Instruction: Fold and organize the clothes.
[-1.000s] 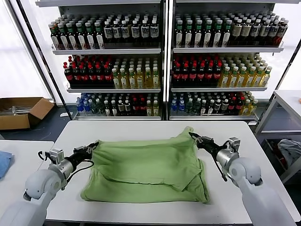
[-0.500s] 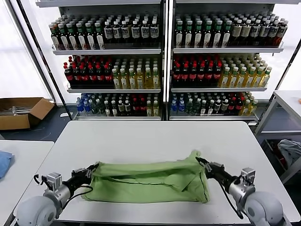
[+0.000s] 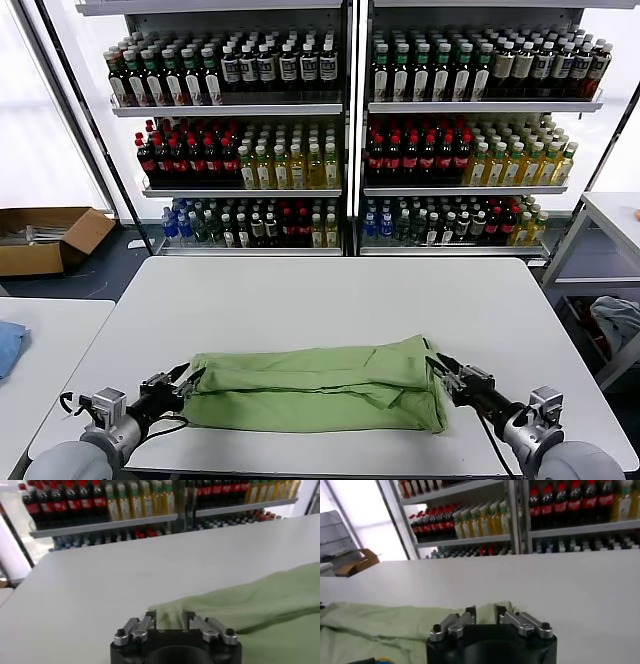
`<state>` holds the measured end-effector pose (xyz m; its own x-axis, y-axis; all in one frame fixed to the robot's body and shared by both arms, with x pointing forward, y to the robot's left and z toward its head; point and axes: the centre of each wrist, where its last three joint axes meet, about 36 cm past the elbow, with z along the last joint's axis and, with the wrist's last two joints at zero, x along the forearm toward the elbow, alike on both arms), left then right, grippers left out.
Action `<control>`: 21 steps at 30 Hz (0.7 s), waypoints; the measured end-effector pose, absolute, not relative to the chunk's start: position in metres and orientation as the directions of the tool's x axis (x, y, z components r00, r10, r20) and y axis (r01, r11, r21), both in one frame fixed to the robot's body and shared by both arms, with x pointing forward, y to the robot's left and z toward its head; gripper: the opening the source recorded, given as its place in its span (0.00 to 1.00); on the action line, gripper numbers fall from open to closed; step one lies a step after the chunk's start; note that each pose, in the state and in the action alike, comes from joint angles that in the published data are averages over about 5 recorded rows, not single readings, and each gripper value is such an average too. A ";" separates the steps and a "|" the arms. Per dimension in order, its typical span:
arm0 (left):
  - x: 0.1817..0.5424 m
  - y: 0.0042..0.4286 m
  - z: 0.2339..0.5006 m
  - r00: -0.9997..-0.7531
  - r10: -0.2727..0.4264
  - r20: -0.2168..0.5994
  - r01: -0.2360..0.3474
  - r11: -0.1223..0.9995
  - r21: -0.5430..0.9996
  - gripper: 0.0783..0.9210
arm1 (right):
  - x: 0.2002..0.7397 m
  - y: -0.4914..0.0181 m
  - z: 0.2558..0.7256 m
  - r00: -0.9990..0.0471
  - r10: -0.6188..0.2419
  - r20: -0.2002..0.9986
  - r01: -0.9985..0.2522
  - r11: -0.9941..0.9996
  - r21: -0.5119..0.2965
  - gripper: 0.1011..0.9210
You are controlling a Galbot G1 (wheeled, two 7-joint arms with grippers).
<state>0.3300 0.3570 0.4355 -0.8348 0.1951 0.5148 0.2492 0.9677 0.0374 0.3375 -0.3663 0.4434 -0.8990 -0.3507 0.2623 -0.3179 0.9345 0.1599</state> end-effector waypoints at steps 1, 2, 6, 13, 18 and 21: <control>0.328 0.357 0.436 -0.840 0.188 0.509 0.240 0.970 0.039 0.48 | 0.338 -0.371 0.443 -0.908 -0.339 0.246 -0.308 0.938 0.156 0.52; 0.326 0.357 0.436 -0.846 0.181 0.502 0.231 0.972 0.039 0.52 | 0.338 -0.376 0.443 -0.916 -0.328 0.231 -0.299 0.942 0.153 0.55; 0.319 0.352 0.435 -0.872 0.153 0.464 0.188 0.982 0.030 0.65 | 0.336 -0.394 0.442 -0.942 -0.281 0.185 -0.259 0.956 0.135 0.70; 0.307 0.333 0.420 -0.891 0.103 0.442 0.111 0.994 -0.008 0.86 | 0.328 -0.417 0.444 -0.965 -0.220 0.143 -0.206 0.973 0.109 0.87; 0.299 0.318 0.407 -0.884 0.087 0.459 0.082 0.996 -0.032 0.88 | 0.323 -0.427 0.446 -0.974 -0.190 0.123 -0.178 0.979 0.104 0.88; 0.296 0.311 0.401 -0.879 0.084 0.468 0.074 0.996 -0.040 0.88 | 0.322 -0.430 0.448 -0.977 -0.180 0.111 -0.169 0.980 0.104 0.88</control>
